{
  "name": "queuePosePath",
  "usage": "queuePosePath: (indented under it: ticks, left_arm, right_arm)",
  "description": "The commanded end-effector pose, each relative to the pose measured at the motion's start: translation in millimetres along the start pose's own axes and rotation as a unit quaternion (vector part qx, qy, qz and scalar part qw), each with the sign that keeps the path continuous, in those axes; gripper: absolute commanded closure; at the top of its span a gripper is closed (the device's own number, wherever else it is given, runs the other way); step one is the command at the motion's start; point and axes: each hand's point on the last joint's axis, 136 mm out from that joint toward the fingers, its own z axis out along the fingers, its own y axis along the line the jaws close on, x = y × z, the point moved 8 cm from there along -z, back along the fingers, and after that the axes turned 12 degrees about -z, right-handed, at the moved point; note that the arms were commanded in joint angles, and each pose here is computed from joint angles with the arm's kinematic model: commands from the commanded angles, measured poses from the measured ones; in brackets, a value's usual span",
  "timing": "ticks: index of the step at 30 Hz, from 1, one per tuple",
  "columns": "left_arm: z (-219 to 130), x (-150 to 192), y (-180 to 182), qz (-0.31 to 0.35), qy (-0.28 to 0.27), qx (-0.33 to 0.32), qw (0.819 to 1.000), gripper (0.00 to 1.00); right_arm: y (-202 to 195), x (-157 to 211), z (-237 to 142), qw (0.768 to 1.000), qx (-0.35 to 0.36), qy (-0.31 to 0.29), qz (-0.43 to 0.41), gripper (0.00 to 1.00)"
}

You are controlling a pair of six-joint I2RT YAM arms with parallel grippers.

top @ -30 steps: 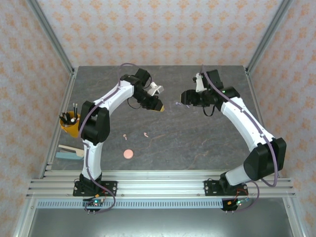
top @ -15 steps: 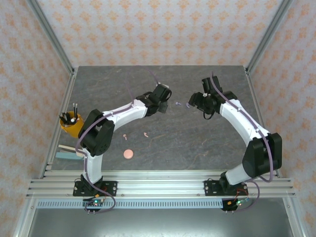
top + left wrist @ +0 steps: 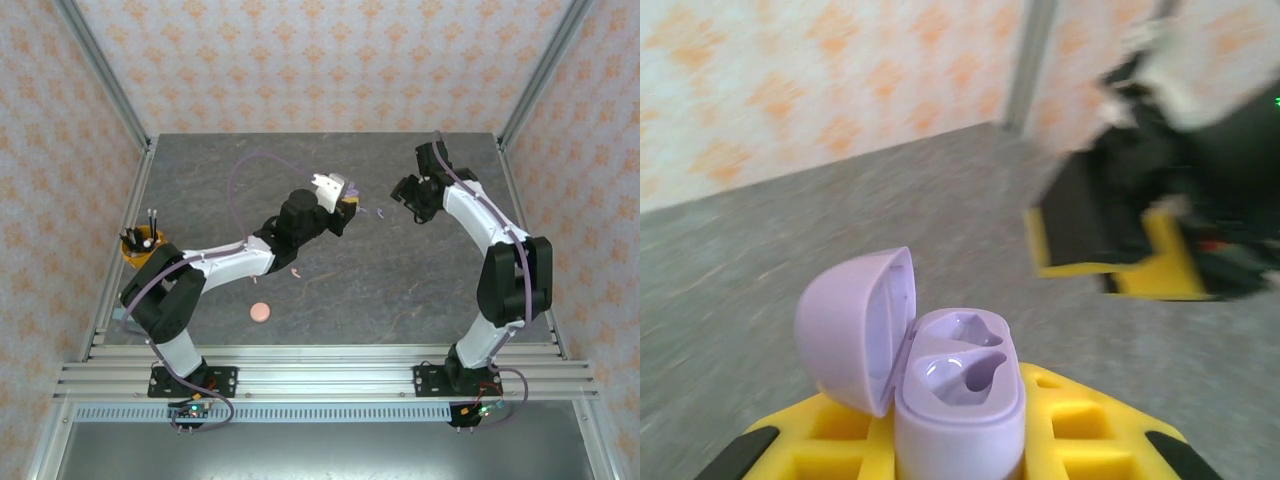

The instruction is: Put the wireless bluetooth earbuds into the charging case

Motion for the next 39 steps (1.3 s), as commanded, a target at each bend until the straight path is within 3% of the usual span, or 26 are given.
queuePosePath:
  ticks: [1, 9, 17, 26, 39]
  left_arm:
    - [-24.6, -25.2, -34.2, 0.059, -0.068, 0.148, 0.985, 1.0]
    - [-47.2, -36.2, -50.0, 0.115, -0.062, 0.199, 0.971, 1.0]
    - [-56.0, -43.4, -35.8, 0.122, -0.136, 0.12, 0.976, 1.0]
    - [-52.0, -47.9, -24.8, 0.077, -0.239, 0.086, 0.964, 1.0]
    - [-31.7, -35.2, -20.9, 0.069, -0.224, 0.116, 0.965, 1.0]
  right_arm:
    - [3.5, -3.5, 2.0, 1.0, -0.002, 0.019, -0.006, 0.41]
    - [9.2, -9.6, 21.7, 0.998, -0.004, 0.056, -0.026, 0.41]
    - [16.3, -18.7, 30.9, 0.997, -0.01, 0.065, -0.034, 0.42]
    - [20.9, -25.2, 47.8, 0.997, -0.018, 0.078, -0.014, 0.43]
    - [16.5, -33.1, 77.1, 0.994, 0.035, 0.103, -0.03, 0.48]
